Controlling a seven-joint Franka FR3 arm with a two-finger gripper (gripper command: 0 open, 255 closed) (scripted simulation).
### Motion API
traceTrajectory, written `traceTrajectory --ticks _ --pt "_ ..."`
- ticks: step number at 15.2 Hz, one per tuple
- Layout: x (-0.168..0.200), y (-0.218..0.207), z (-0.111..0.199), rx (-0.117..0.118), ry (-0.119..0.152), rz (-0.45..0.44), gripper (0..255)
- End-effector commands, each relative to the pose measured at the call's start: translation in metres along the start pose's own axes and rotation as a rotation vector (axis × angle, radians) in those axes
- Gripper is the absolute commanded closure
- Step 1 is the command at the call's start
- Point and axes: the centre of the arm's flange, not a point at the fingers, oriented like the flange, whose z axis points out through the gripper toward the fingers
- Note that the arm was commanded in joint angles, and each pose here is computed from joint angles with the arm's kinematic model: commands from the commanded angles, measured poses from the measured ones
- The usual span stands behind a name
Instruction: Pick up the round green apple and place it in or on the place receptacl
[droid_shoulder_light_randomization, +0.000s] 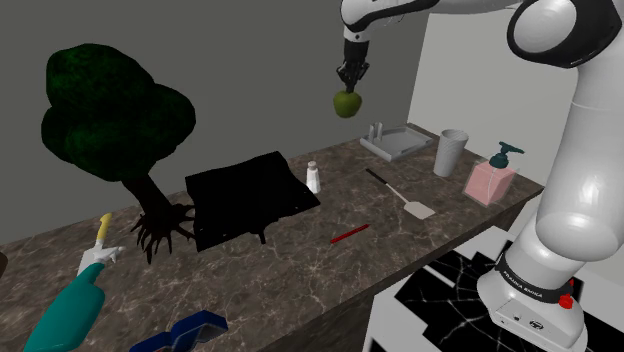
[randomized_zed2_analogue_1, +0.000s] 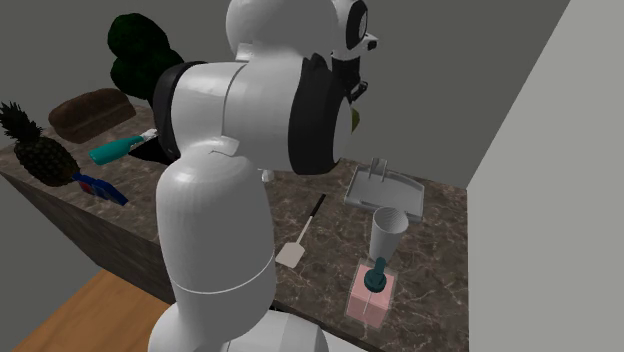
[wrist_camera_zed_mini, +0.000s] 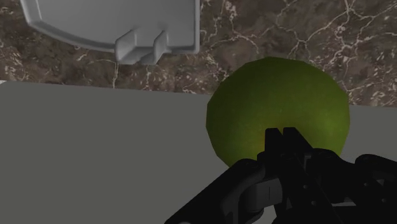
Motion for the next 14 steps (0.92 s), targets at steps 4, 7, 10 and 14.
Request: traceTrajectory --ticks 4,7,10,14 --pt "-0.018 0.034 -0.021 0.0 0.0 0.0 255" --pt "-0.036 0.066 -0.034 0.0 0.0 0.0 255" --pt "-0.054 0.099 -0.046 0.0 0.0 0.0 255" --pt "-0.078 0.143 -0.064 0.0 0.0 0.0 255"
